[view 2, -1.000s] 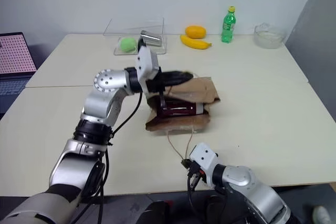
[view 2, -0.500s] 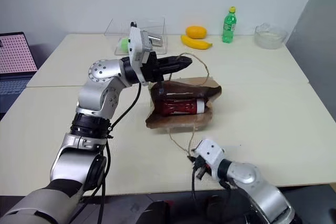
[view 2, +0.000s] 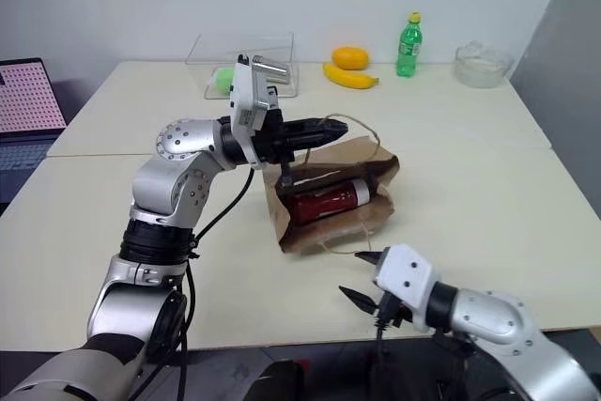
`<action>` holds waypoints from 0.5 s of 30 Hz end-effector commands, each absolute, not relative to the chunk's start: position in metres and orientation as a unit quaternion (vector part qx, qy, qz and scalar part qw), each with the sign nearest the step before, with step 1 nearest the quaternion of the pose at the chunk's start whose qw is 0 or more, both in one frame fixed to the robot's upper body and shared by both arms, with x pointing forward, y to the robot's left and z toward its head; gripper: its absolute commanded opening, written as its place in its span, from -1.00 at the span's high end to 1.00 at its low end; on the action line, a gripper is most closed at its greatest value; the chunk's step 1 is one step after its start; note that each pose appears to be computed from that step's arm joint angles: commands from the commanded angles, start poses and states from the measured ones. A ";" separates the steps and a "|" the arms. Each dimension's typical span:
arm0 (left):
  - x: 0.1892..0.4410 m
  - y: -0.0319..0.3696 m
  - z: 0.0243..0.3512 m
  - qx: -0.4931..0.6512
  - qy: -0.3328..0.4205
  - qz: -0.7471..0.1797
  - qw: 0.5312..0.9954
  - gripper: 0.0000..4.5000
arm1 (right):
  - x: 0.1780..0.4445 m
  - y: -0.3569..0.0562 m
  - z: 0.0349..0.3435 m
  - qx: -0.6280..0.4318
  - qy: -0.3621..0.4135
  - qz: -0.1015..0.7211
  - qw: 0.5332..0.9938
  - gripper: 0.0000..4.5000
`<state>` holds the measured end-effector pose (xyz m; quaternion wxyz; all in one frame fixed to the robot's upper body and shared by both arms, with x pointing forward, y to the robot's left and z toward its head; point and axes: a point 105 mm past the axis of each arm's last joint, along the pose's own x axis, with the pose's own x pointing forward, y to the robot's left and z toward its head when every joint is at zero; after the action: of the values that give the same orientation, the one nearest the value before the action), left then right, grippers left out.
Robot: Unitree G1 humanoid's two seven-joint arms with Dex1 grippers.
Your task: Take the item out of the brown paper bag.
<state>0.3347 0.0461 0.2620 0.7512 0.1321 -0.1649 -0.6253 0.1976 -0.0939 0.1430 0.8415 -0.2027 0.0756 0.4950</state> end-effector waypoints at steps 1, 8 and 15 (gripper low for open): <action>0.328 0.045 0.272 0.139 -0.188 -0.629 0.742 1.00 | 0.179 -0.113 0.145 -0.238 0.122 0.517 0.813 -0.22; 0.329 0.047 0.271 0.135 -0.186 -0.628 0.744 1.00 | 0.207 -0.131 0.183 -0.273 0.070 0.465 0.839 -0.22; 0.329 0.045 0.274 0.132 -0.191 -0.626 0.745 1.00 | 0.268 -0.100 0.192 -0.333 0.025 0.428 0.840 -0.22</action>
<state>0.3347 0.0462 0.2595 0.7530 0.1264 -0.1636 -0.6247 0.2559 -0.0975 0.1943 0.8335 -0.3161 0.0240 0.4525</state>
